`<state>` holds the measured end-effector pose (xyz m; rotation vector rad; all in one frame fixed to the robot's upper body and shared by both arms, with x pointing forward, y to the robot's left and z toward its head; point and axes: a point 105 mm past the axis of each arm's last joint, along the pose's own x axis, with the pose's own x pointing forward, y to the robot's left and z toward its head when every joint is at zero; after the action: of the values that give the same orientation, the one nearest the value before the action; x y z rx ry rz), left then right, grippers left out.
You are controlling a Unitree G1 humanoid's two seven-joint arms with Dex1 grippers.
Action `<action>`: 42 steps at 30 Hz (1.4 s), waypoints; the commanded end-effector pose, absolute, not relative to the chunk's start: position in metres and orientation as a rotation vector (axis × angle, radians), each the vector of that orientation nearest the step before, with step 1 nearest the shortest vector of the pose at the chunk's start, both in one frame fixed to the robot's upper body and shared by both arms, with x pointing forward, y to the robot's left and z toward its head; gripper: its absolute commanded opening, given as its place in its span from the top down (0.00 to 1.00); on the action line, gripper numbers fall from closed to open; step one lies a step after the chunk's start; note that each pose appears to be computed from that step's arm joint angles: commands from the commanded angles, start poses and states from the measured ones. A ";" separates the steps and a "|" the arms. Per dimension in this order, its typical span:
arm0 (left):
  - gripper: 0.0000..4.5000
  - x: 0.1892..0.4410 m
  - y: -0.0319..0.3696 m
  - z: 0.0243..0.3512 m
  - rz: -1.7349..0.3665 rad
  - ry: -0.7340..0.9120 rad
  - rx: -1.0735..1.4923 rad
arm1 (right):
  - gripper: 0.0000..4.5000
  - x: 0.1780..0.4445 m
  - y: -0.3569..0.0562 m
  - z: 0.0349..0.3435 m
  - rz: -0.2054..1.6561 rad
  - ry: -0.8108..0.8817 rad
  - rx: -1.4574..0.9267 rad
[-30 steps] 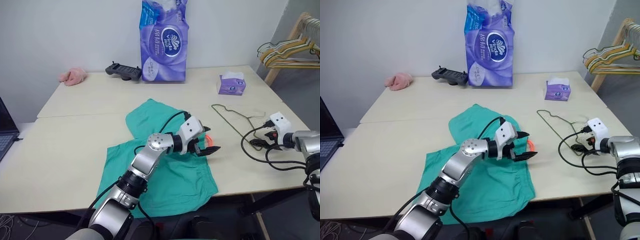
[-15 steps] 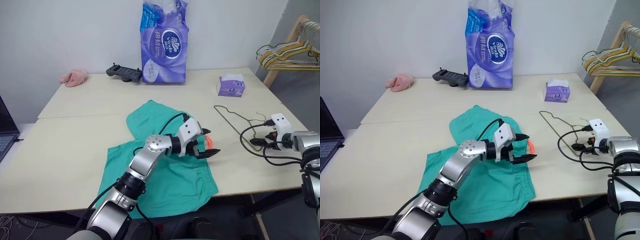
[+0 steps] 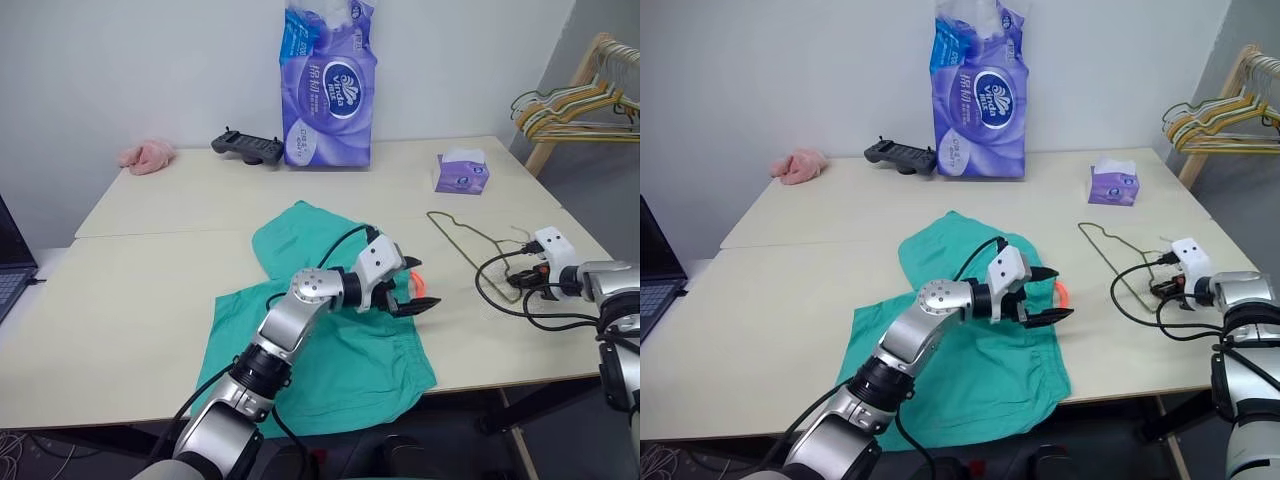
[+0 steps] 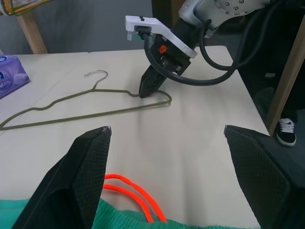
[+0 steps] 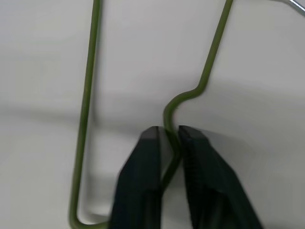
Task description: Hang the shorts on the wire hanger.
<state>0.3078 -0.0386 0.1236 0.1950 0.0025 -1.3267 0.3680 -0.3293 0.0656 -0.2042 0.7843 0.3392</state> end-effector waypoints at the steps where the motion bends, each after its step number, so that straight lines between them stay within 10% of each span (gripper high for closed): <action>1: 0.10 0.313 -0.038 0.143 -1.311 -0.077 0.196 | 0.99 0.369 -0.327 0.068 0.357 0.781 -0.218; 7: 0.10 0.327 -0.030 0.151 -1.270 -0.089 0.198 | 0.99 0.383 -0.348 0.101 0.274 0.658 -0.472; 13: 0.10 0.368 -0.001 0.186 -1.149 -0.142 0.170 | 0.99 0.398 -0.366 0.184 0.190 0.379 -1.105; 21: 0.10 0.376 0.013 0.201 -1.231 -0.143 0.170 | 0.99 0.381 -0.345 0.207 0.440 0.152 -2.001; 42: 0.10 0.400 0.027 0.163 -1.204 0.031 0.341 | 0.99 0.367 -0.247 0.262 0.501 -0.549 -2.078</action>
<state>0.3940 0.0296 0.1434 0.2936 0.1039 -1.2163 0.3713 -0.2500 0.2337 -2.0886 -0.4679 0.5864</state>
